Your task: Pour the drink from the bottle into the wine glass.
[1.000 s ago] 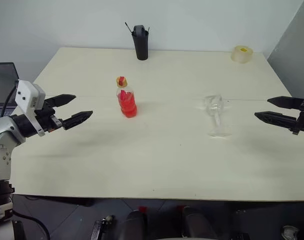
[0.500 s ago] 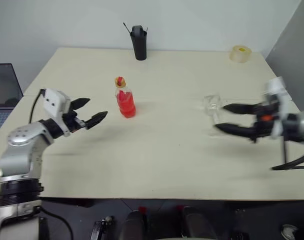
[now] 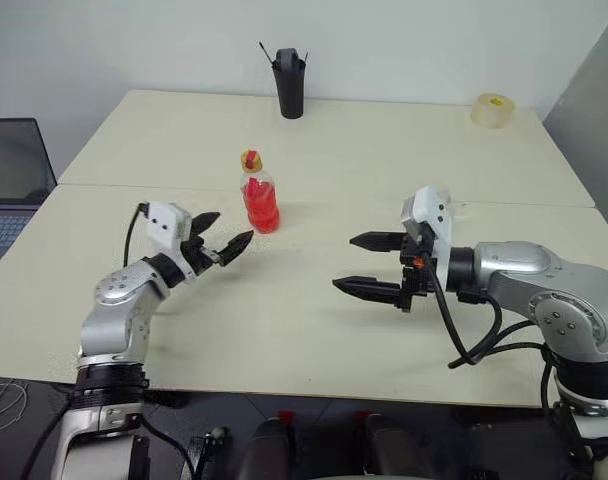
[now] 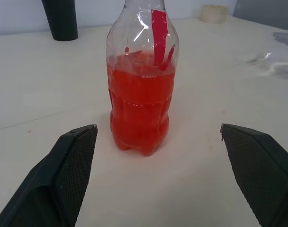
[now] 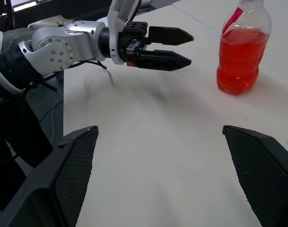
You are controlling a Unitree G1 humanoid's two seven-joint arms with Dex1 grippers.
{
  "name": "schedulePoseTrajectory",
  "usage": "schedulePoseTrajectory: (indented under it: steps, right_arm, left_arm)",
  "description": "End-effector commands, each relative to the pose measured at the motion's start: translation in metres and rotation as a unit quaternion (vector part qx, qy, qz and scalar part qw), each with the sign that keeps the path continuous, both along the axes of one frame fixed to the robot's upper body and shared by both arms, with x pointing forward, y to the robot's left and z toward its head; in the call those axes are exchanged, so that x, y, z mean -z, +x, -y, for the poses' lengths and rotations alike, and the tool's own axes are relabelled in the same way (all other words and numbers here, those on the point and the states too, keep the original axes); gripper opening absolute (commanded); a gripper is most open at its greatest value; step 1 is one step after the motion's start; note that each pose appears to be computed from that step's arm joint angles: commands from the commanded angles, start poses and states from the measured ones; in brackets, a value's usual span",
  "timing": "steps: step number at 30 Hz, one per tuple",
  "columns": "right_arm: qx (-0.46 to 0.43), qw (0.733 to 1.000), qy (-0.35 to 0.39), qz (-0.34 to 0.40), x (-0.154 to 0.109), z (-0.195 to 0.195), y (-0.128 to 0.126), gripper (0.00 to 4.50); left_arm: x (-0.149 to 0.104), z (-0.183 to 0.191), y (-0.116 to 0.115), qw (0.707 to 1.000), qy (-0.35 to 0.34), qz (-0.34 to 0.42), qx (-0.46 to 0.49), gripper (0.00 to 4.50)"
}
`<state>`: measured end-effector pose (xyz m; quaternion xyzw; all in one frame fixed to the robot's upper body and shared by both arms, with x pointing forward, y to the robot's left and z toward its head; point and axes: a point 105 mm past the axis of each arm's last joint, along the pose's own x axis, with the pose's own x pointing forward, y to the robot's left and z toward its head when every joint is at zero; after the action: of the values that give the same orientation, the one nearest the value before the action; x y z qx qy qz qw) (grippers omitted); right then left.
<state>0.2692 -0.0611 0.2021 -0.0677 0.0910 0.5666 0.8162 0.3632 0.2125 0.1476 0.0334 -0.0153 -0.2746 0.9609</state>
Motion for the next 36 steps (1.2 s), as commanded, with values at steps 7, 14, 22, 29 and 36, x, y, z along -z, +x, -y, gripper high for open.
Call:
schedulePoseTrajectory:
  steps: [7, 14, 22, 29, 36]
  right_arm:
    - [0.003, 1.000, -0.003, 0.026, -0.005, -0.008, -0.002, 4.50]
    - [0.012, 1.000, -0.006, 0.028, -0.005, -0.006, -0.001, 4.50]
    - [0.025, 0.999, -0.011, 0.033, -0.006, -0.001, 0.002, 4.50]
    - [0.038, 0.999, -0.016, 0.035, -0.005, 0.003, 0.003, 4.50]
    - [0.115, 0.991, 0.001, 0.074, -0.016, 0.012, 0.025, 4.50]
  left_arm:
    - [-0.014, 0.009, 0.022, 1.000, 0.004, 0.023, -0.008, 4.48]
    - [-0.013, 0.018, 0.040, 0.998, 0.037, 0.038, -0.023, 4.48]
    - [-0.013, 0.038, 0.059, 0.998, 0.044, 0.042, -0.021, 4.48]
    - [-0.013, 0.045, 0.071, 0.998, 0.034, 0.048, -0.027, 4.48]
    - [-0.015, 0.052, 0.084, 0.997, -0.001, 0.055, -0.047, 3.56]
